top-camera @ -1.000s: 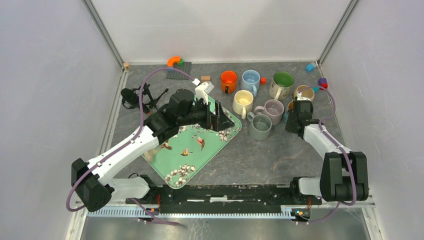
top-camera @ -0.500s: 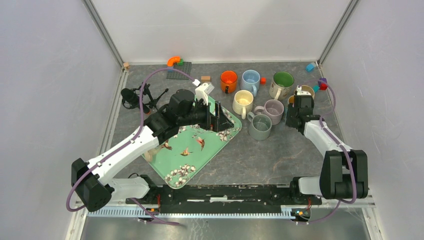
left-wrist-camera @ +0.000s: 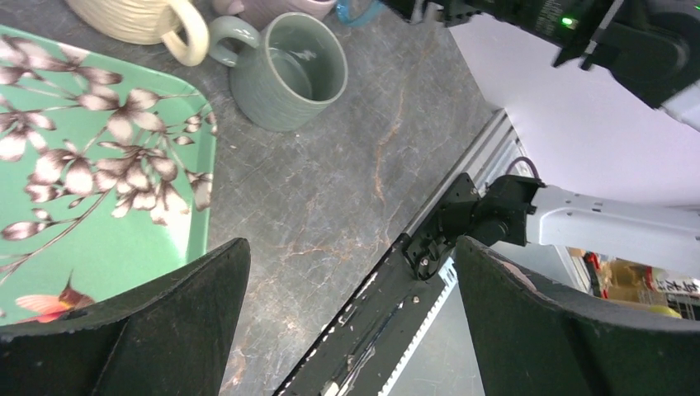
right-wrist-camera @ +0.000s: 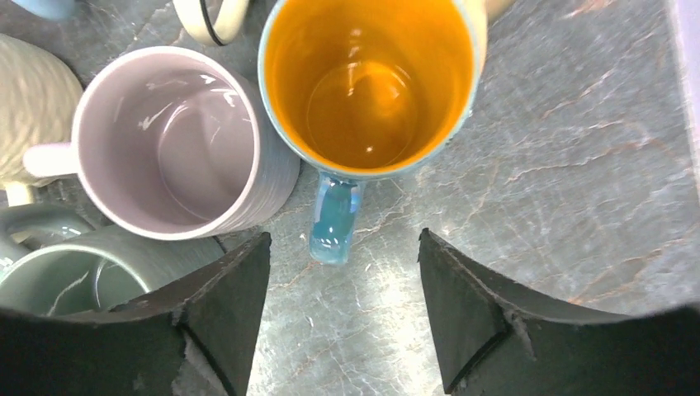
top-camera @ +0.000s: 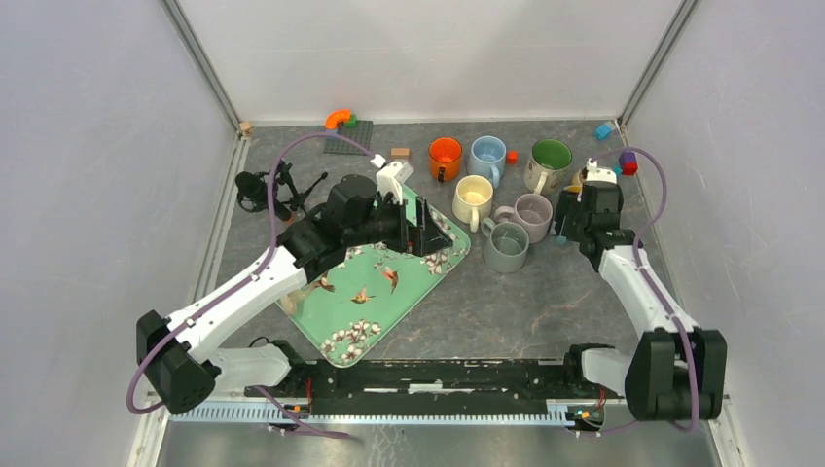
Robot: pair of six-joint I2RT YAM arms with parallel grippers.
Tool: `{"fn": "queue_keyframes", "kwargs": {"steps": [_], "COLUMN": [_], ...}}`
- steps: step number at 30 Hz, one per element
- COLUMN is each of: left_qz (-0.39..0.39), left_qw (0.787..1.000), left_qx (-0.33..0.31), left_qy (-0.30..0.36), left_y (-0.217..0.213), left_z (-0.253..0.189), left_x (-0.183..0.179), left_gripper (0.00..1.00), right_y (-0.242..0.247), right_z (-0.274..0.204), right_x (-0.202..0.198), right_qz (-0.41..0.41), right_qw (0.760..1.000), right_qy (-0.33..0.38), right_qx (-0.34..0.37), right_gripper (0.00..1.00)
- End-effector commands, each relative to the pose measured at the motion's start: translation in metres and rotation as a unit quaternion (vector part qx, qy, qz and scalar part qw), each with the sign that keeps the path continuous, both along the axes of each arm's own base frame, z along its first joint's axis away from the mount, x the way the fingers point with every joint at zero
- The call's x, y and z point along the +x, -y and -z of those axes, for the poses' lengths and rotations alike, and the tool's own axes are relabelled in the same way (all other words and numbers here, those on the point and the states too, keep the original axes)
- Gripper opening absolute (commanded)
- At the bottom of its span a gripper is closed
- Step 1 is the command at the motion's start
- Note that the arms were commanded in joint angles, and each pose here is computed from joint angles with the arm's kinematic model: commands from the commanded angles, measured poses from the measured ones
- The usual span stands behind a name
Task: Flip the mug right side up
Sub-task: Place the cup at the corner of the board, then turn over the cup on the tray.
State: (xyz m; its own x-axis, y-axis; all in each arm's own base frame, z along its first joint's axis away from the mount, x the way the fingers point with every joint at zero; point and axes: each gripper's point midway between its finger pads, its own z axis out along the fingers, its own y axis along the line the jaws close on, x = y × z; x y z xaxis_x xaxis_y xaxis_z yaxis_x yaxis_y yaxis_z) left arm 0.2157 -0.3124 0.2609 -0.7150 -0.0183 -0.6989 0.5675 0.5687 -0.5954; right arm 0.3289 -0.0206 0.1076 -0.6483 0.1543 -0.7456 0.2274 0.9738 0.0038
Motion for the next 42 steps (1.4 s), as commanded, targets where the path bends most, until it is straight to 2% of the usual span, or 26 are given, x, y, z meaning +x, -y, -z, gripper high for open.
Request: {"fn": "queue_keyframes", "kwargs": {"steps": [1,4,7,12,17,21,33,42], "left_qz": [-0.034,-0.074,-0.13,-0.248,-0.385,-0.468,-0.621,-0.64], "left_qw": [0.999,0.996,0.989,0.962,0.907,0.866,0.748,0.722], "left_qx": [0.015,0.037,0.06,0.112,0.168,0.173,0.232,0.262], "left_qy": [0.028,0.029,0.028,0.022,0.013,0.002,0.023,0.005], "left_y": [-0.017,-0.033,-0.056,-0.11,-0.181,-0.223,-0.301,-0.312], "left_z": [-0.007,-0.001,0.007,0.025,0.04,0.05,0.079,0.106], "left_x": [0.003,0.008,0.012,0.015,0.006,-0.007,-0.022,-0.023], "left_gripper": [1.0,1.0,1.0,1.0,1.0,1.0,1.0,1.0], "right_y": [0.002,-0.001,-0.012,-0.033,-0.062,-0.085,-0.148,-0.165], "right_z": [-0.037,-0.051,-0.064,-0.078,-0.088,-0.09,-0.091,-0.089], "right_x": [-0.002,-0.005,-0.006,-0.005,-0.002,0.001,0.004,0.002], "right_qz": [-0.01,-0.021,-0.046,-0.087,-0.133,-0.166,-0.242,-0.261], "right_qw": [0.999,0.997,0.995,0.989,0.979,0.97,0.951,0.945], "right_qy": [0.05,0.069,0.09,0.116,0.142,0.154,0.156,0.153], "right_qx": [-0.011,-0.008,0.008,0.037,0.066,0.086,0.117,0.123], "right_gripper": [0.76,0.84,0.98,0.98,0.98,0.98,0.98,0.98]}}
